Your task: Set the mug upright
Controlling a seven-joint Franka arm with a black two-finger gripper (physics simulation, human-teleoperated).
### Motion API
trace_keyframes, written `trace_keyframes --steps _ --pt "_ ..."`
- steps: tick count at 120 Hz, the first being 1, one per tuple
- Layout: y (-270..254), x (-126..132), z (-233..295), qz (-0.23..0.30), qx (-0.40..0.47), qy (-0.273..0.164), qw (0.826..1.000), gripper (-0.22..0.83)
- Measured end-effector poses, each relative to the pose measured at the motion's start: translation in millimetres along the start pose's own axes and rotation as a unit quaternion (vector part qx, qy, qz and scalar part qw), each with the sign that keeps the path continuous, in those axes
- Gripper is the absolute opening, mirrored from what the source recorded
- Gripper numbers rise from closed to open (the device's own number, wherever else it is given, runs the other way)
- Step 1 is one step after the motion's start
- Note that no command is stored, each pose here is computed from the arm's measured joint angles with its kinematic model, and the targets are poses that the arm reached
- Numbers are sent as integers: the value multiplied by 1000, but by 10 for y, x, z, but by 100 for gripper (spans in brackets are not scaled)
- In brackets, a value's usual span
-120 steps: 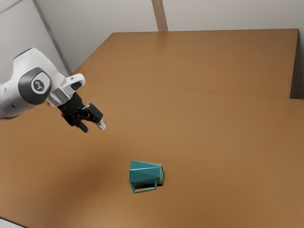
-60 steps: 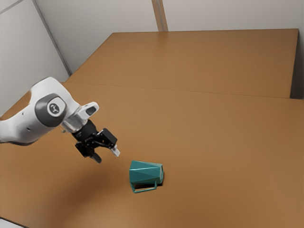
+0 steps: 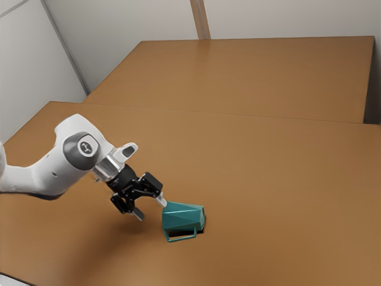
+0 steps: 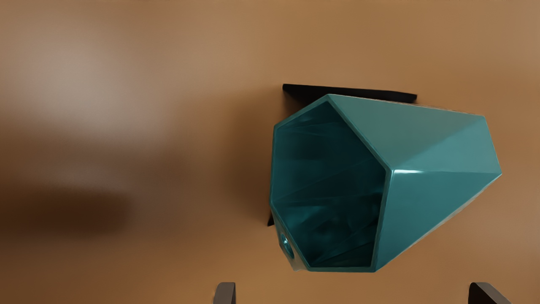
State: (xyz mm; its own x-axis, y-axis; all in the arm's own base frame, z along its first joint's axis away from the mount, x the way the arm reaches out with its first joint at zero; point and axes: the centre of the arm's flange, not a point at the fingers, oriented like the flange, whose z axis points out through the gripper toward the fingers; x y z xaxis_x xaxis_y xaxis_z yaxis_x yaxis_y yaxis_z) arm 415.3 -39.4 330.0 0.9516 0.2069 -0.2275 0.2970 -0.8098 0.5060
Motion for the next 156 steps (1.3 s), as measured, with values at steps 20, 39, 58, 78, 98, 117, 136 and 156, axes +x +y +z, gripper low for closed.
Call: trace_keyframes --steps 20,39,58,78,98,117,136,156 --pt "-19 50 182 -16 -27 -3 999 62" --pt "-8 93 291 -17 -44 0 999 62" --pt "-5 119 349 -15 -64 4 998 62" --pt "8 187 361 -1 -71 11 997 62" --pt "15 256 430 5 -80 13 997 62" --pt "129 241 475 20 -97 16 995 62" --pt "189 249 467 30 -111 22 993 59" --pt "205 272 430 39 -120 30 992 34"
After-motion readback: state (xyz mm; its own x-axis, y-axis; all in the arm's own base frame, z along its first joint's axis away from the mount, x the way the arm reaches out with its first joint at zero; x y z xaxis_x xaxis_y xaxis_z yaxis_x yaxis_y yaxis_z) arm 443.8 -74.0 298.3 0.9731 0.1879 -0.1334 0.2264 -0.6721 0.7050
